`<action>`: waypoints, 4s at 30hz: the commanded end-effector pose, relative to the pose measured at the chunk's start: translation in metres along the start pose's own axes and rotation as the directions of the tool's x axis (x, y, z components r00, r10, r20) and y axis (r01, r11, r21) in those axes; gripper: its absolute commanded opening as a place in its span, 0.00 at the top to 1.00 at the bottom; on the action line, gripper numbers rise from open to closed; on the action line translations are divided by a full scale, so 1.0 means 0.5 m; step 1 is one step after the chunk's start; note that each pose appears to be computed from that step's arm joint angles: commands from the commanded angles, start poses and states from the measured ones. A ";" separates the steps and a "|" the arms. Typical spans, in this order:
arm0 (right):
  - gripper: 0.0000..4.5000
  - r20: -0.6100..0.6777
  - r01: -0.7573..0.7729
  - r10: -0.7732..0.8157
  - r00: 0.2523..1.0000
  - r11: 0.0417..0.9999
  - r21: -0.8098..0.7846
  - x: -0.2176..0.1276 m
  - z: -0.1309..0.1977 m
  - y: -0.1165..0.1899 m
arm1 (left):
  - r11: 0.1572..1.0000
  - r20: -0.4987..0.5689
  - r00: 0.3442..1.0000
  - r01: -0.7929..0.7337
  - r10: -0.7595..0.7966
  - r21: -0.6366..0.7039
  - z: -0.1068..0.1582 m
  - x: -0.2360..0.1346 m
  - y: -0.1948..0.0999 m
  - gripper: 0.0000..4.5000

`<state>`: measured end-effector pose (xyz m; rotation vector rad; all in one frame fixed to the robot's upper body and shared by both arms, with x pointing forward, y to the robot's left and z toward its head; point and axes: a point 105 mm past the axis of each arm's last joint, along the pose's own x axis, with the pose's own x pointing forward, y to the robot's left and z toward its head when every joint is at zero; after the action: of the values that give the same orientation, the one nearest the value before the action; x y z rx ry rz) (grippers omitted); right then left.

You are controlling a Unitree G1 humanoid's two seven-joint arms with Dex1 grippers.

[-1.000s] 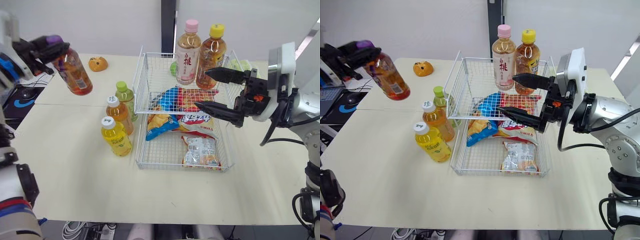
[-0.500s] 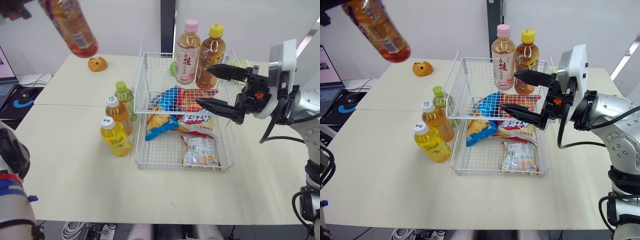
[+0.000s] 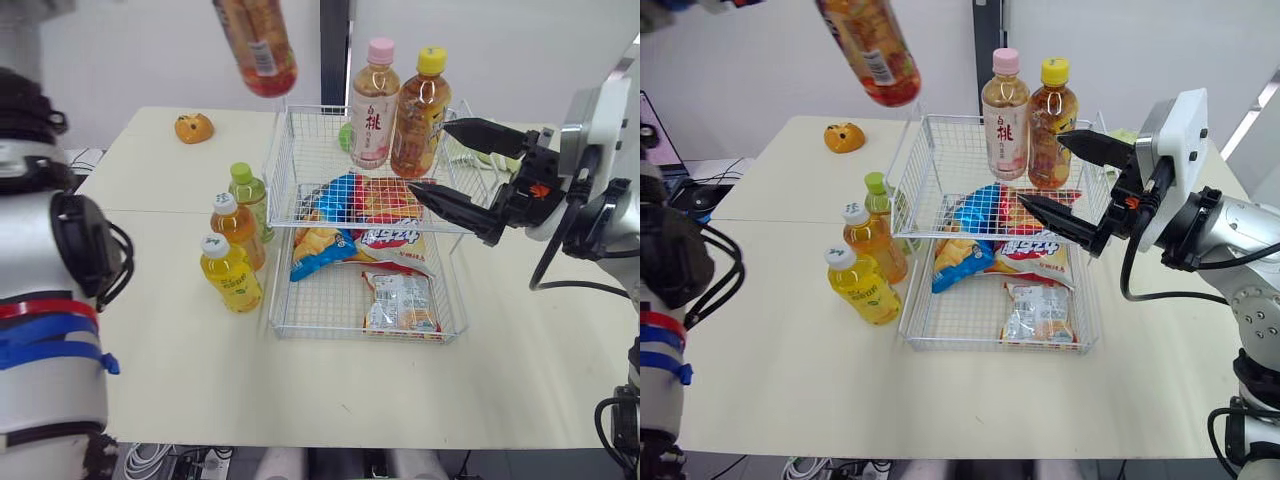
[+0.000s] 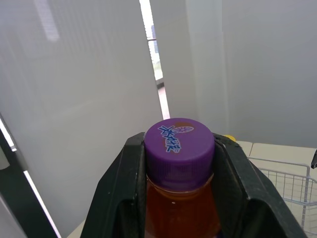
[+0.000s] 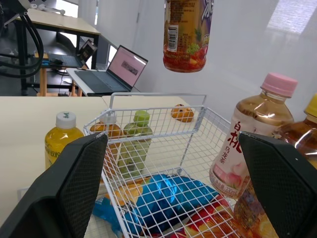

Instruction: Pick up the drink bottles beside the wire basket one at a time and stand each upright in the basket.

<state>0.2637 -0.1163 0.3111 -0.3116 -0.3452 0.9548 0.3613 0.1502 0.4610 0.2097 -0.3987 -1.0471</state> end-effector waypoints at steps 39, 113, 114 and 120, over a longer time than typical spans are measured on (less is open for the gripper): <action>0.00 0.000 0.094 -0.095 0.996 0.995 -0.045 -0.022 0.028 0.010 | 0.997 -0.142 0.988 -0.064 0.057 -0.041 -0.194 0.107 -0.002 0.14; 0.00 0.039 -0.495 0.494 0.869 0.861 0.118 0.042 -0.020 0.079 | 0.787 -0.281 0.771 -0.612 0.572 -0.079 -0.403 -0.367 -0.331 0.01; 0.00 0.038 -0.492 0.491 0.870 0.863 0.118 0.041 -0.020 0.079 | 0.786 -0.267 0.771 -0.614 0.578 -0.074 -0.404 -0.358 -0.323 0.01; 0.00 0.027 -0.473 0.473 0.880 0.874 0.111 0.037 -0.016 0.079 | 0.793 -0.240 0.777 -0.607 0.582 -0.044 -0.415 -0.330 -0.279 0.01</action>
<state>0.2524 -0.0769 0.2806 -0.2660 -0.1629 1.4751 0.2614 0.2215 0.1812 0.0481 -0.1571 -0.4078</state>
